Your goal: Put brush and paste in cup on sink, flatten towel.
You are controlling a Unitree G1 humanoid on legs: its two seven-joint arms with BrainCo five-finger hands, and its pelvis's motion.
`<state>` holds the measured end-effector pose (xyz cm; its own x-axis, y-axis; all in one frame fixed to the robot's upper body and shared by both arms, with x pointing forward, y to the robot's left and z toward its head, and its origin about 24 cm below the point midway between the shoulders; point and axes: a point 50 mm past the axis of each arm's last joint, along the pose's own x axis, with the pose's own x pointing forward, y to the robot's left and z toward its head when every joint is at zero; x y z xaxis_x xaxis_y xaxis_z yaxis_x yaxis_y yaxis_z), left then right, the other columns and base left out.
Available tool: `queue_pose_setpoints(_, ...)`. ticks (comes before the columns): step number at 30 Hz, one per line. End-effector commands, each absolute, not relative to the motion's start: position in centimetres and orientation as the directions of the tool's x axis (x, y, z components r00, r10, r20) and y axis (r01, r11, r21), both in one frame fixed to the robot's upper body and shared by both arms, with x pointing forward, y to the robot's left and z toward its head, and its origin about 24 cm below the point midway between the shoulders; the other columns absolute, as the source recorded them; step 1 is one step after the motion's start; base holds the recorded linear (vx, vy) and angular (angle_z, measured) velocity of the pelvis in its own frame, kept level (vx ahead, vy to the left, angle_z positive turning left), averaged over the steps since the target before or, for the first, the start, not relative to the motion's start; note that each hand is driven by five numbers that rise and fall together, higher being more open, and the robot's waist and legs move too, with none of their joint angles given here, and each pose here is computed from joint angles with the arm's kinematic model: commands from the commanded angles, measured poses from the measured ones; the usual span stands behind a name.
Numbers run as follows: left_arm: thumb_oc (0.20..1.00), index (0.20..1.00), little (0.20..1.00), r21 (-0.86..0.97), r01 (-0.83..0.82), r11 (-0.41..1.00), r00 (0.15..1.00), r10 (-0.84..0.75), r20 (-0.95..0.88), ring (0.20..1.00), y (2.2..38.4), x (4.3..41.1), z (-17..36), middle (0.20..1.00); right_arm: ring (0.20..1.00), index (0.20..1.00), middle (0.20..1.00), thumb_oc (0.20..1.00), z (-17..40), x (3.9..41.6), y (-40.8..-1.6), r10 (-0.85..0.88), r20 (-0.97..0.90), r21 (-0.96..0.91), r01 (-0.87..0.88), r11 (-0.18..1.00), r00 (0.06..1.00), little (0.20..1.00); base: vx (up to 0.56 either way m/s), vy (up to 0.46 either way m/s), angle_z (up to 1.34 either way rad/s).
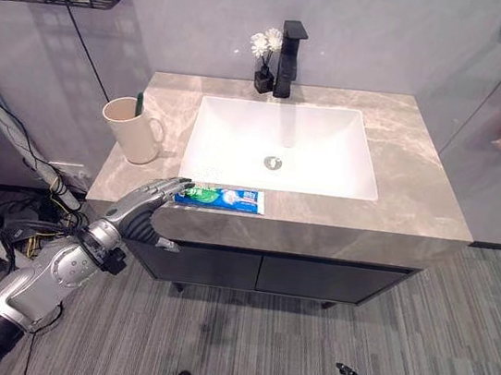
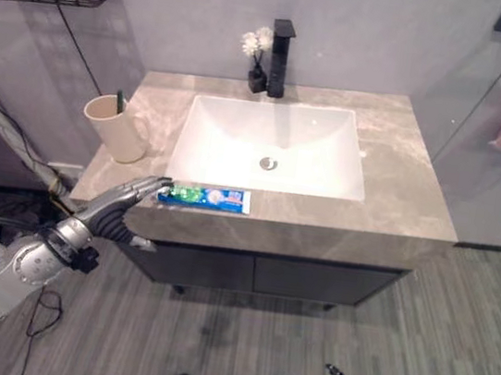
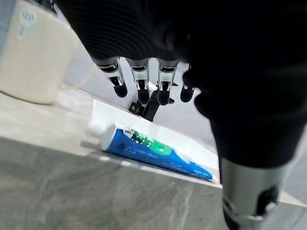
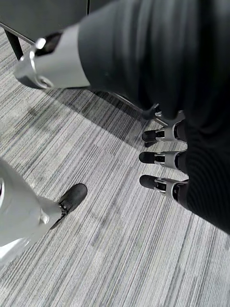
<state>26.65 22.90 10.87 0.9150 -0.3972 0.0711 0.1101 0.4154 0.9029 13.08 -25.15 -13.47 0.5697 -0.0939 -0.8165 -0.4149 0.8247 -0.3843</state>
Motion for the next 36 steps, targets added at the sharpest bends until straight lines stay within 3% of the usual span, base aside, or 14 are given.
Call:
queue_pose_setpoints(1,1.000,1.000,1.000,0.914,-0.026,0.406,0.890,-0.407,0.206,1.000,22.3,28.3,13.7,1.000,1.000,1.000,1.000,1.000,-13.0,14.5,-24.1,-0.049,-0.783,-0.422,-0.473,0.773,0.620,1.000,0.00,0.019,-0.08)
queue_pose_setpoints(9,1.000,1.000,1.000,0.917,-0.081,0.390,0.889,-0.388,0.244,1.000,22.7,29.3,14.9,1.000,1.000,1.000,1.000,1.000,-12.9,14.5,-24.5,-0.046,-0.785,-0.471,-0.547,0.692,0.618,1.000,0.00,0.019,-0.10)
queue_pose_setpoints(15,1.000,1.000,1.000,0.934,-0.105,0.340,0.896,-0.376,0.237,1.000,23.7,29.8,16.2,1.000,1.000,1.000,1.000,1.000,-12.6,14.9,-24.6,-0.043,-0.776,-0.473,-0.535,0.700,0.630,1.000,0.00,0.000,0.00)
queue_pose_setpoints(36,1.000,1.000,1.000,0.893,-0.222,0.390,0.938,-0.166,0.306,1.000,28.0,31.3,18.3,1.000,1.000,1.000,1.000,1.000,-12.2,15.5,-24.7,-0.024,-0.771,-0.475,-0.549,0.688,0.636,1.000,0.00,0.001,-0.01)
